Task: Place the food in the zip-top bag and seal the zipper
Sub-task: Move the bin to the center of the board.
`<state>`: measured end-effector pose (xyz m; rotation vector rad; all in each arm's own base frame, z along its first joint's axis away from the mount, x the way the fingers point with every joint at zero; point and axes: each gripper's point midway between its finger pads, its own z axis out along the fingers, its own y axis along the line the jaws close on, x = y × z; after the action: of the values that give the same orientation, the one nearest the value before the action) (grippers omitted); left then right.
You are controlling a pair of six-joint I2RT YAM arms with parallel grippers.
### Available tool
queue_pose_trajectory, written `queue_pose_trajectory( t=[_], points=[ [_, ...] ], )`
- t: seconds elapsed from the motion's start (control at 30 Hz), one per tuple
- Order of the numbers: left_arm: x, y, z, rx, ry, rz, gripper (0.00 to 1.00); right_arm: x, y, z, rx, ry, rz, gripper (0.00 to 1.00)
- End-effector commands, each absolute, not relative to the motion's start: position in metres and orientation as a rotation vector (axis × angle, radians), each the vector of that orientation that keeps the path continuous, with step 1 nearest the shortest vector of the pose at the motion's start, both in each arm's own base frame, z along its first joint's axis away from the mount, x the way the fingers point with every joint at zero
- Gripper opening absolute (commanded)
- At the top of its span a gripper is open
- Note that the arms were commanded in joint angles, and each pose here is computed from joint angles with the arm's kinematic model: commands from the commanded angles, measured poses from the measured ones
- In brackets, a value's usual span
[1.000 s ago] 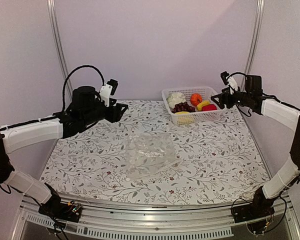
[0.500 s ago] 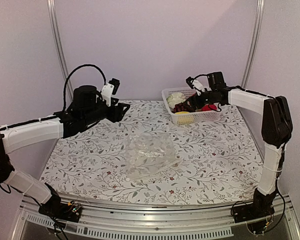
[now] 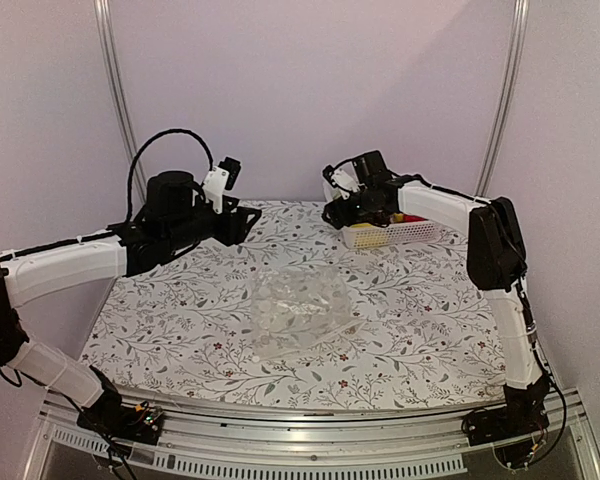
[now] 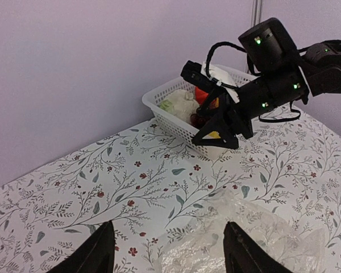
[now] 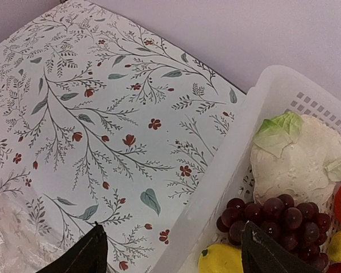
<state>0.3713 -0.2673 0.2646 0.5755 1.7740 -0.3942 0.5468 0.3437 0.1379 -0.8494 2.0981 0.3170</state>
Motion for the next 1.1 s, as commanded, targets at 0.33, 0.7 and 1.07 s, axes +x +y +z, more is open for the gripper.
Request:
queue_pose_trajectory(
  t=[0.33, 0.7, 1.07],
  points=[
    [0.364, -0.273, 0.279, 0.590, 1.748, -0.426, 0.64, 0.531, 0.350, 0.086, -0.941, 2.239, 0.332, 0.55],
    [0.363, -0.273, 0.281, 0.590, 1.745, -0.428, 0.64, 0.466, 0.334, 0.076, -1.148, 2.370, 0.360, 0.36],
    [0.361, -0.275, 0.282, 0.591, 1.744, -0.451, 0.64, 0.345, 0.249, 0.053, -1.364, 2.533, 0.265, 0.47]
  ],
)
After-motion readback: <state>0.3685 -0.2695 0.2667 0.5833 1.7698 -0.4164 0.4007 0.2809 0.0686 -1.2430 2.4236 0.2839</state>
